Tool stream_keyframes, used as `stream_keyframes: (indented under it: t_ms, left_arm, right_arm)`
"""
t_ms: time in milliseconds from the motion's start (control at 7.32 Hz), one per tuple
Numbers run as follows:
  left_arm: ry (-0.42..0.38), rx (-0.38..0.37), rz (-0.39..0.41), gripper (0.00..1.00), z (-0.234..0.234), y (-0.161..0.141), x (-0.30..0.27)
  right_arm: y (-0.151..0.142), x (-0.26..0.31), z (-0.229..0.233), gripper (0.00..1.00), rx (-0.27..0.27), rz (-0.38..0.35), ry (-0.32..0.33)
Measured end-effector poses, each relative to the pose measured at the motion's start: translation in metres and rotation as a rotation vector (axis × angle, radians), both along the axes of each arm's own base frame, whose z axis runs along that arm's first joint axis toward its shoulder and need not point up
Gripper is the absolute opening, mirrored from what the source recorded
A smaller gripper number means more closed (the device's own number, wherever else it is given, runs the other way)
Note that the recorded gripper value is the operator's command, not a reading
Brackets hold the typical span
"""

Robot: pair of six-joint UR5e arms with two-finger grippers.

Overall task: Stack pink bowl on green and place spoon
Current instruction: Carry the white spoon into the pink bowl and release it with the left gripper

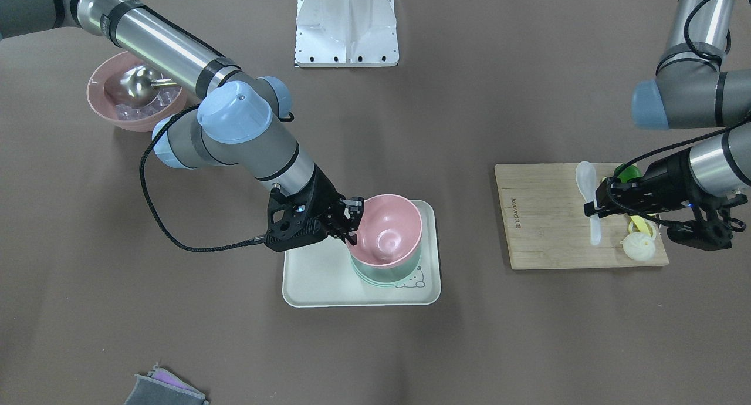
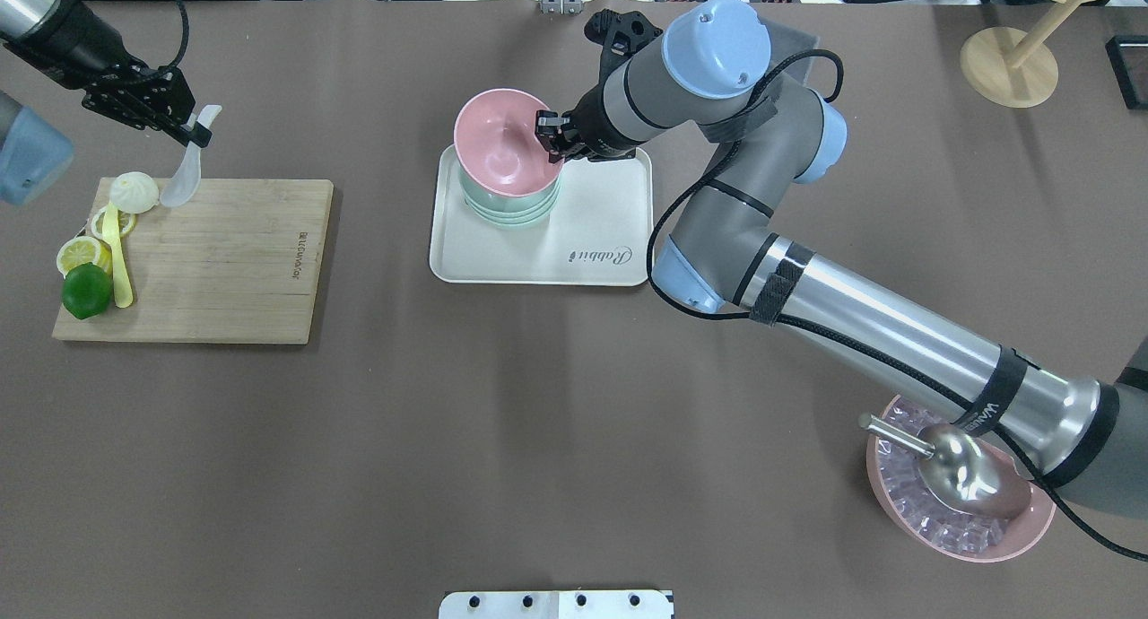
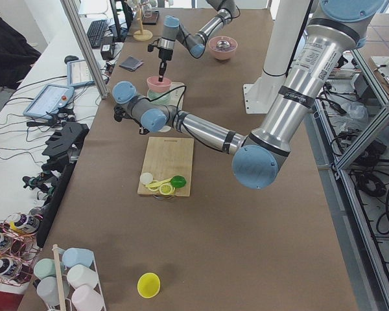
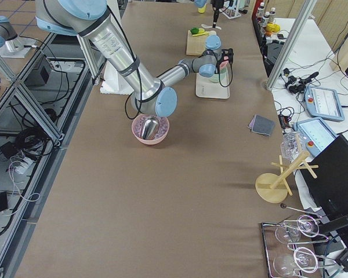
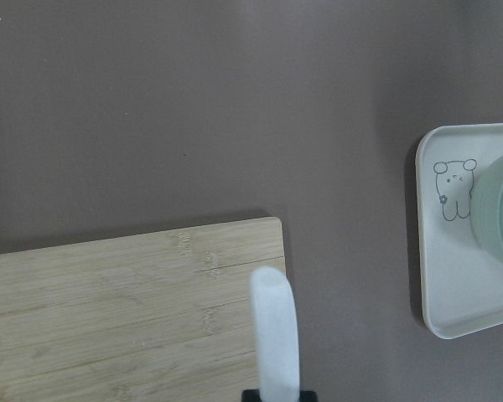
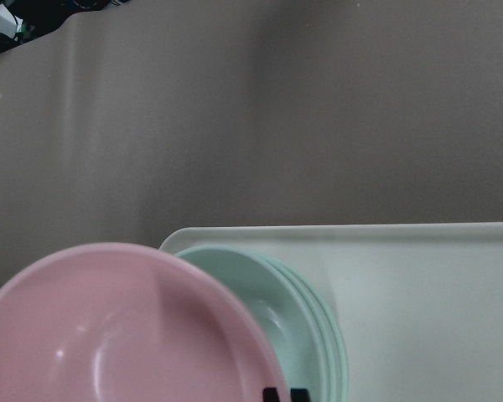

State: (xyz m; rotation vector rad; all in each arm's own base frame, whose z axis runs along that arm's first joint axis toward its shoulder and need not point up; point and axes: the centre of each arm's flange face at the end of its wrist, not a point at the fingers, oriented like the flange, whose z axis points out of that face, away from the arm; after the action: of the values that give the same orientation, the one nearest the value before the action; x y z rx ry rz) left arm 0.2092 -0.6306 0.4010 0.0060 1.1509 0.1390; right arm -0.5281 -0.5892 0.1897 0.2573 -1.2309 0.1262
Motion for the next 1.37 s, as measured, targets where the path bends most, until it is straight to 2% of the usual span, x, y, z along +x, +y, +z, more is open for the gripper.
stream_keyframes:
  t_ms: [547,820,1093,1366]
  left_arm:
    - [-0.001,-0.002,0.0,0.0,0.001,-0.002,0.001]
    - [0.003,-0.021,-0.016,0.0,-0.017,-0.012,0.007]
    - [0.021,-0.073,-0.039,0.0,-0.064,-0.024,0.034]
    - [0.018,-0.086,-0.062,0.0,-0.132,-0.03,0.096]
  right_arm:
    - [0.002,-0.006,-0.003,1.0,0.008,0.036,0.004]
    - [0.002,-0.004,-0.006,1.0,0.002,0.041,-0.005]
    - [-0.002,0.007,-0.009,1.0,-0.005,0.032,-0.016]
    - [-0.014,0.034,-0.002,1.0,-0.026,-0.005,-0.031]
